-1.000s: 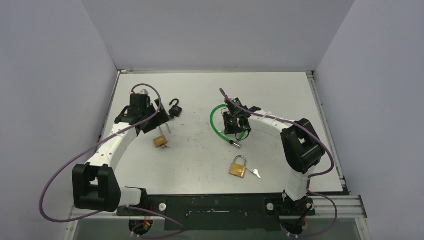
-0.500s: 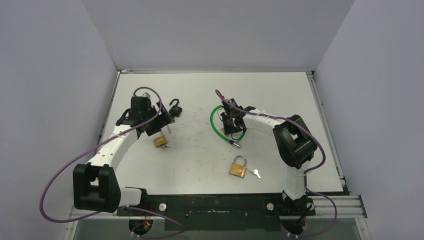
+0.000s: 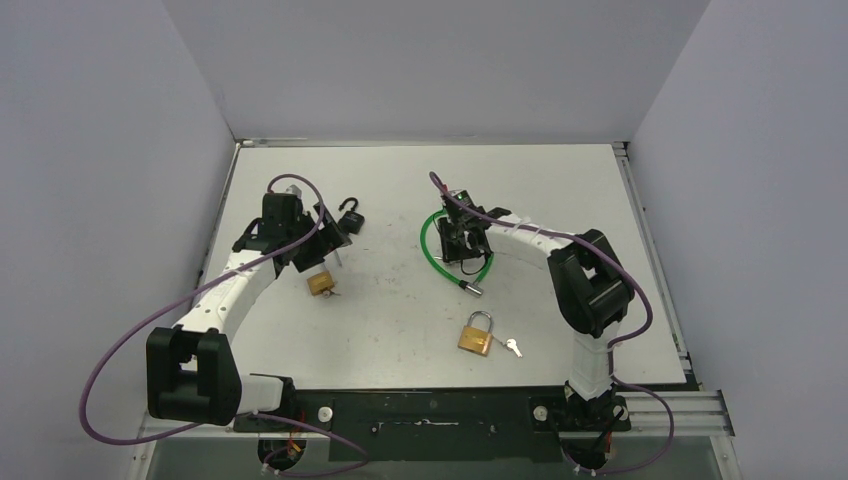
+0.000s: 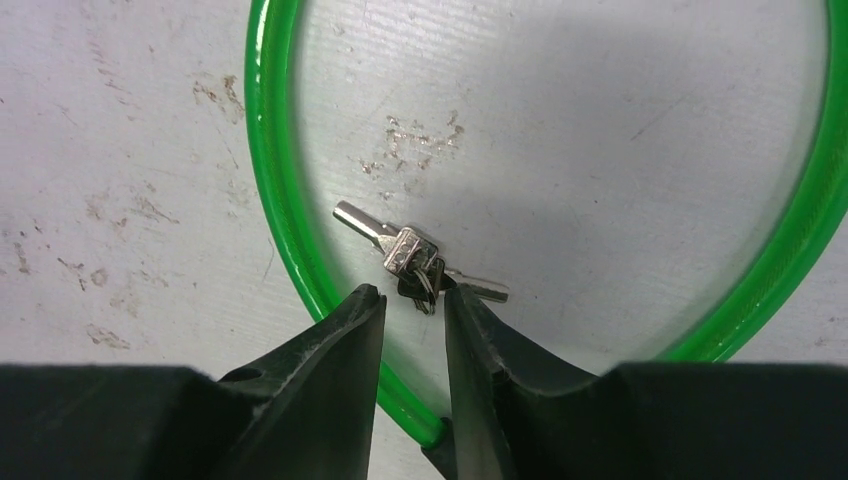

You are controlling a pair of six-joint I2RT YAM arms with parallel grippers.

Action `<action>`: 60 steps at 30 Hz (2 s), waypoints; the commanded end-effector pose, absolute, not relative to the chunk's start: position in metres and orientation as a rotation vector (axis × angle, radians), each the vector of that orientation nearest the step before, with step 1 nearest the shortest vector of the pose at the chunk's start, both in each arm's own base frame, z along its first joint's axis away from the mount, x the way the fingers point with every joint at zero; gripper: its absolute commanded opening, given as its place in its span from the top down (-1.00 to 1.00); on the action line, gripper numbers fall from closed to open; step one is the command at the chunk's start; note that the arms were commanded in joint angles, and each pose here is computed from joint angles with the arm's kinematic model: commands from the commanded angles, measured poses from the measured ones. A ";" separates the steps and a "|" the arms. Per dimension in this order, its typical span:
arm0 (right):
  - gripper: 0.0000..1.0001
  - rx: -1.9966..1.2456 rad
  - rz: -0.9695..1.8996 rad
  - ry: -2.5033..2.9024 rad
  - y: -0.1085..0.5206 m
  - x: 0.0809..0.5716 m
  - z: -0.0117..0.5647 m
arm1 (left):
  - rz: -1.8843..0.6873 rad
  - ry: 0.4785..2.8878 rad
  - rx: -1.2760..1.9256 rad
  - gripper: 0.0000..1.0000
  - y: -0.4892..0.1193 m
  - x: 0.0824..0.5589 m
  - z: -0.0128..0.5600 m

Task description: Unlock with the key

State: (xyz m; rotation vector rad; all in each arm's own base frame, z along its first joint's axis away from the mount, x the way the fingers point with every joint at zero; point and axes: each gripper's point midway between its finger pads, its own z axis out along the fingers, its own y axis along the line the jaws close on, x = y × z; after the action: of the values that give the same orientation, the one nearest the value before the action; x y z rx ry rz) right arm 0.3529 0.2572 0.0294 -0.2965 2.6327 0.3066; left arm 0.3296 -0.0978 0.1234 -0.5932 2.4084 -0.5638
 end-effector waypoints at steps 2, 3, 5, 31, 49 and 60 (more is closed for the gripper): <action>0.41 -0.303 0.293 2.567 0.266 0.370 0.042 | -0.604 2.348 -0.568 -0.53 -0.103 0.338 0.137; 0.42 -0.302 0.288 2.571 0.266 0.370 0.041 | -0.605 2.350 -0.569 -0.53 -0.103 0.338 0.137; 0.46 -0.304 0.284 2.579 0.265 0.370 0.037 | -0.605 2.350 -0.571 -0.54 -0.103 0.337 0.136; 1.00 -0.325 0.562 2.291 0.285 0.370 0.106 | -0.927 2.208 -0.542 -0.62 -0.154 0.336 0.169; 1.00 -0.653 1.148 1.795 0.326 0.283 0.263 | -1.477 1.796 -0.122 -0.82 -0.264 0.316 0.289; 1.00 -0.688 1.091 1.820 0.330 0.281 0.264 | -1.374 1.871 -0.148 -0.08 -0.282 0.323 0.284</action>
State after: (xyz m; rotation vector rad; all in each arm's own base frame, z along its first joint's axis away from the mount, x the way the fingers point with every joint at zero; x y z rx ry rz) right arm 0.2783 0.3252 0.2363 -0.6473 1.9105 1.1152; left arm 0.3110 -0.2795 0.2548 -0.1753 1.9402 -1.4312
